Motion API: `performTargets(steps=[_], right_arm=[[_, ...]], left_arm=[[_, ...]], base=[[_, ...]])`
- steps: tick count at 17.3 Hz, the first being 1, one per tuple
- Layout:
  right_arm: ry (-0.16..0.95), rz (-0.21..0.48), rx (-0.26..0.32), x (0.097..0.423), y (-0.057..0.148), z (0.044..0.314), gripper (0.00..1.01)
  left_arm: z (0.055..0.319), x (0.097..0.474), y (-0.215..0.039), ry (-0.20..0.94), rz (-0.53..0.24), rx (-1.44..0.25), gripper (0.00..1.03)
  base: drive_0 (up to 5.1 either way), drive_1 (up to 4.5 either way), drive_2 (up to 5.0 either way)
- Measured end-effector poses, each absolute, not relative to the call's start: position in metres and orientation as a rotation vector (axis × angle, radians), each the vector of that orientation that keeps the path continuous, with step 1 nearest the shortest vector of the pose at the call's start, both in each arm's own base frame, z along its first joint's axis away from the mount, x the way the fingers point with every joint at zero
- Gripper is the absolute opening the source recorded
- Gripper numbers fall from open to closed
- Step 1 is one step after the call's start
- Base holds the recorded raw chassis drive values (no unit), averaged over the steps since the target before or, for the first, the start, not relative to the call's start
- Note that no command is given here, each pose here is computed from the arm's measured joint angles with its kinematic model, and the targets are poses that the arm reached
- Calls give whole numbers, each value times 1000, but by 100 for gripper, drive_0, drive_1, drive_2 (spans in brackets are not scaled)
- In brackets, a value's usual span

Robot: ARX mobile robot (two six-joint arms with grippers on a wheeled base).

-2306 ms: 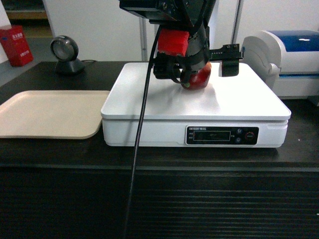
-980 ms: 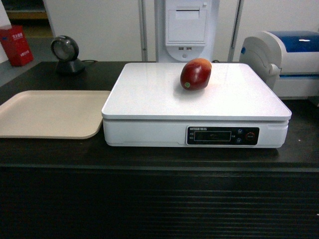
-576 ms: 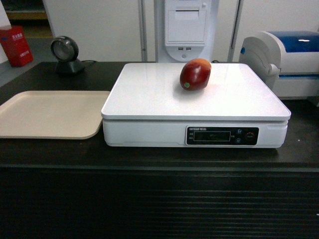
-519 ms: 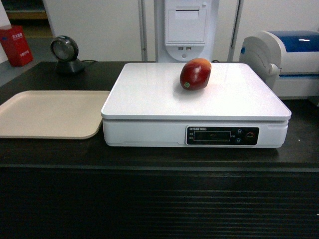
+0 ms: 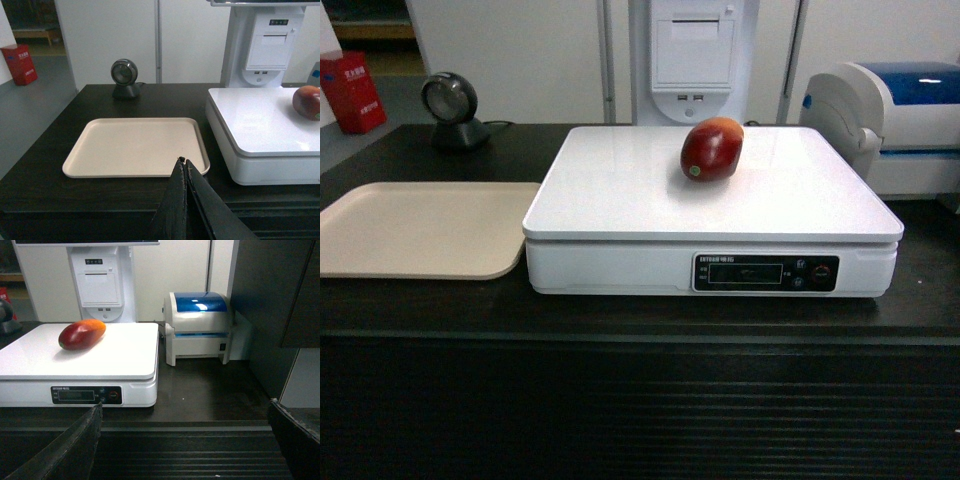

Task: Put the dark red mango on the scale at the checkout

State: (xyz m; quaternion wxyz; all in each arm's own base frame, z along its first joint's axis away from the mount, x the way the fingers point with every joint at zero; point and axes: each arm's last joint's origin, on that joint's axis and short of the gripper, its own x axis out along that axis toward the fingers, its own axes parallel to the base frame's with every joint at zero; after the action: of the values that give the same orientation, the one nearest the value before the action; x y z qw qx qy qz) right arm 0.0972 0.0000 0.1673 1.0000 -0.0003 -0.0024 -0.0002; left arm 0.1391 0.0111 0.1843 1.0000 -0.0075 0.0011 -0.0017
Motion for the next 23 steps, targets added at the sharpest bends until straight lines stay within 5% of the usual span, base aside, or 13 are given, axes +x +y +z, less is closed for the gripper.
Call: performTargets(steps=[23], right_arm=[[-4, 0, -1, 97, 0, 167, 98]], left_arm=[[168, 107, 0, 1, 2, -14, 2]], base=[[0, 0, 0]])
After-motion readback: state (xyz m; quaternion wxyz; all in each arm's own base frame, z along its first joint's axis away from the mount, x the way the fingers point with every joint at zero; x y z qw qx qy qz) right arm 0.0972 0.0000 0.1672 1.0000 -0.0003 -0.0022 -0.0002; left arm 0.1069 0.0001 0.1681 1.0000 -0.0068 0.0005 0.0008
